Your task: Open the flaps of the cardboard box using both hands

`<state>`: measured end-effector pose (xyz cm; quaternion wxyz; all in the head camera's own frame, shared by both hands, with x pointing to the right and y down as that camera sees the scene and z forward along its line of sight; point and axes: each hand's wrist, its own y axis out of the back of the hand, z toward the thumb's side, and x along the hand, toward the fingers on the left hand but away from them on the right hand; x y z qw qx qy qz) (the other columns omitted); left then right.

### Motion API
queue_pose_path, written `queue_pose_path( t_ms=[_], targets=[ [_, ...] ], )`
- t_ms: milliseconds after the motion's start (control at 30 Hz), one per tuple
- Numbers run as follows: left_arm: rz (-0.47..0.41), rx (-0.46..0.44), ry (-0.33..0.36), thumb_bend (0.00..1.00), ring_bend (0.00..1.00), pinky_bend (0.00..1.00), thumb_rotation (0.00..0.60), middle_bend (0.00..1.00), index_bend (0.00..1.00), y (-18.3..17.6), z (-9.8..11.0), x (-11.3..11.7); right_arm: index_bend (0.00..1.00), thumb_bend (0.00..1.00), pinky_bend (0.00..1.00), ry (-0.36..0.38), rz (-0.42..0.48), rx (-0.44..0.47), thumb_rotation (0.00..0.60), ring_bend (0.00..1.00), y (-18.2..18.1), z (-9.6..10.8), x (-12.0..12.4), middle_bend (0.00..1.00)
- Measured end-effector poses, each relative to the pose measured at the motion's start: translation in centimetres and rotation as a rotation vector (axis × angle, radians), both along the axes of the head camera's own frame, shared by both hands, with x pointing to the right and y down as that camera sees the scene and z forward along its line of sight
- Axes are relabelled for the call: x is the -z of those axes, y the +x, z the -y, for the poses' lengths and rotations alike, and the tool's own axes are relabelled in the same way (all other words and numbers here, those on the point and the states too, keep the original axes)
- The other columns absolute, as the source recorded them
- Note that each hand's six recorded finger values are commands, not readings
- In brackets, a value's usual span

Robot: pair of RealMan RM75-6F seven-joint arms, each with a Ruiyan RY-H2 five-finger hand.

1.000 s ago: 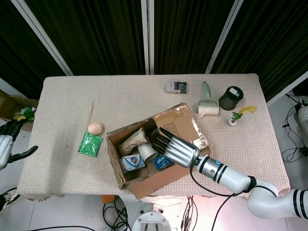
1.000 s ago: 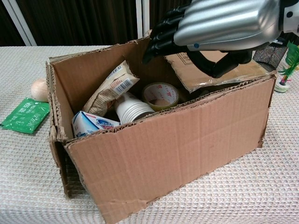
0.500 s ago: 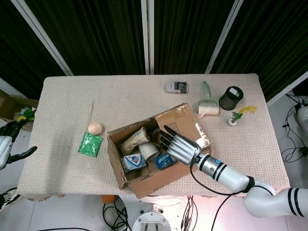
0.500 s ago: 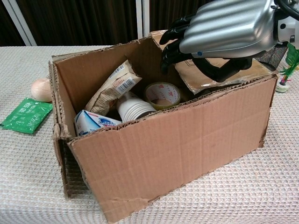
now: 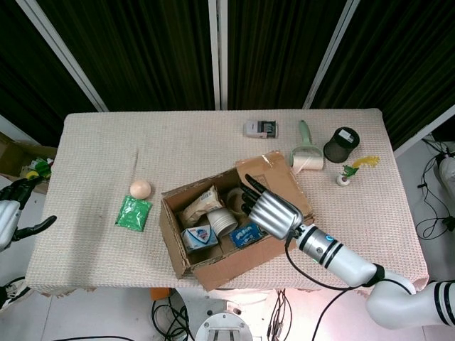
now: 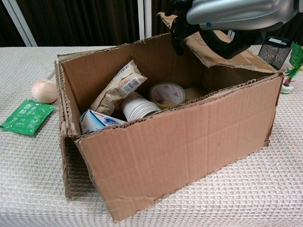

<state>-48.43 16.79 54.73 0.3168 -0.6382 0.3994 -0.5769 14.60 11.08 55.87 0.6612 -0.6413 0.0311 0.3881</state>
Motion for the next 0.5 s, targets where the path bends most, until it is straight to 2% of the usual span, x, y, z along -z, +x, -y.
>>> queue_pose_path(
  t_ms=[167,300,500],
  targets=[
    [-0.008,-0.01,-0.016,0.06,0.07,0.15,0.0,0.15,0.1,0.4,-0.1,0.1,0.34,1.0,0.0,0.033,0.013,-0.028,0.545,0.0,0.8,0.7,1.6,0.27],
    [-0.006,-0.013,-0.062,0.06,0.07,0.15,0.0,0.15,0.1,0.5,-0.4,-0.8,0.34,1.0,0.0,0.052,0.024,-0.06,0.544,0.0,1.8,1.4,2.8,0.28],
    [-0.006,-0.012,-0.024,0.06,0.07,0.15,0.0,0.15,0.1,1.0,0.0,-0.1,0.34,1.0,0.0,0.068,0.048,-0.117,0.544,0.0,3.7,2.2,4.5,0.28]
  ],
)
